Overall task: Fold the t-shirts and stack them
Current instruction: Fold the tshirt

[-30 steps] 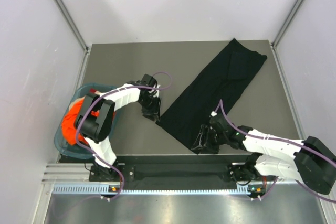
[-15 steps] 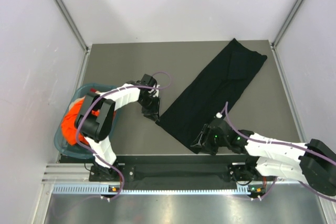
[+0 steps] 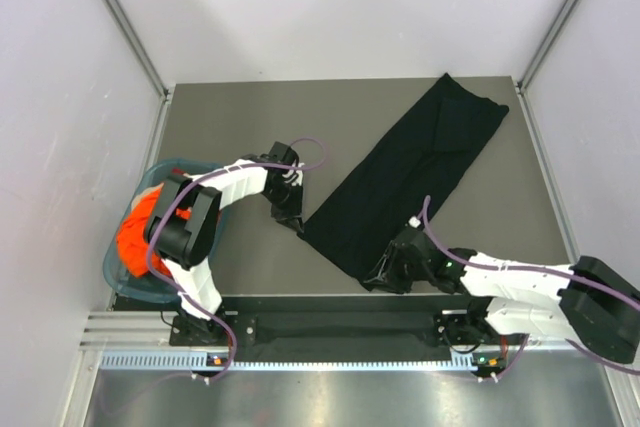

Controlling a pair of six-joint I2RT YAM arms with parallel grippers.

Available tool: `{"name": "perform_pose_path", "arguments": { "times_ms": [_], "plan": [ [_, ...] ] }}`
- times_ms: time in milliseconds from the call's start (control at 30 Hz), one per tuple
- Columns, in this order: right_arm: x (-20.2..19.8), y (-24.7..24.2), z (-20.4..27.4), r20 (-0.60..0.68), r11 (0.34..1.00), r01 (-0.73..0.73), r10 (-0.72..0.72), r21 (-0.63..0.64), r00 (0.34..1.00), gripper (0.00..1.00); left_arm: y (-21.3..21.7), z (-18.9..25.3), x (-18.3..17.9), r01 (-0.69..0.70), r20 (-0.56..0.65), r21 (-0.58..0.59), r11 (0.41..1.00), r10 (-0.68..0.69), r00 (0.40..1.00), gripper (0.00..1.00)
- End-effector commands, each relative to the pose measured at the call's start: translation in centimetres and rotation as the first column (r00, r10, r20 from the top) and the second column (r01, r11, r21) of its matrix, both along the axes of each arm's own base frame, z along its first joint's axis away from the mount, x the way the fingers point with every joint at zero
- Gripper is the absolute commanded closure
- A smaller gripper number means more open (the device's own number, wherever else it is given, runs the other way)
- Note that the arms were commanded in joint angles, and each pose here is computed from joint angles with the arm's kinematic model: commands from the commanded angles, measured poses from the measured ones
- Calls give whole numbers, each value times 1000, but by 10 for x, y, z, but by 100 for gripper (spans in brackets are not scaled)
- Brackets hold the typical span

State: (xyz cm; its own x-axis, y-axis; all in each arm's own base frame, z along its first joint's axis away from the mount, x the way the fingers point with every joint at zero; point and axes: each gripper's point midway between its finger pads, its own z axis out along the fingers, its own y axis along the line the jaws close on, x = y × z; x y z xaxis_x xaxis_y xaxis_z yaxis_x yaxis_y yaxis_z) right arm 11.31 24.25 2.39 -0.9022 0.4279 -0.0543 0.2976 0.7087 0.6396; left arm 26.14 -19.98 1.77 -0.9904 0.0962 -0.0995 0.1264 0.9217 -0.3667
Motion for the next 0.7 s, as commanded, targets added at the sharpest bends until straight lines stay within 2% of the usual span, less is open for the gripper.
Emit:
{"name": "perform_pose_path", "arguments": {
  "times_ms": [0,33,67,133,167,500,667],
  "plan": [
    [-14,-6,-19,-37,997,-39,36,-69,999,68,2,-9,5,-3,11,23,1000,2,1000,88],
    [-14,-4,-18,-36,997,-41,38,-69,999,72,3,-9,4,-3,11,26,1000,3,1000,94],
    [-17,-2,-18,-33,996,-56,54,-69,998,86,4,-7,5,-4,17,28,1000,4,1000,99],
    [-16,0,-17,-20,995,-63,61,-78,998,98,7,-3,4,-11,30,39,999,10,999,100],
    [-18,2,-16,-9,994,-72,72,-82,997,100,8,0,4,-16,40,40,999,15,999,100],
    [-40,18,2,63,994,-92,96,-62,993,100,33,31,-16,-102,134,77,992,91,987,100],
    [-57,29,16,93,994,-108,110,-26,990,100,37,60,-27,-145,199,21,989,138,970,100]
  ]
}}
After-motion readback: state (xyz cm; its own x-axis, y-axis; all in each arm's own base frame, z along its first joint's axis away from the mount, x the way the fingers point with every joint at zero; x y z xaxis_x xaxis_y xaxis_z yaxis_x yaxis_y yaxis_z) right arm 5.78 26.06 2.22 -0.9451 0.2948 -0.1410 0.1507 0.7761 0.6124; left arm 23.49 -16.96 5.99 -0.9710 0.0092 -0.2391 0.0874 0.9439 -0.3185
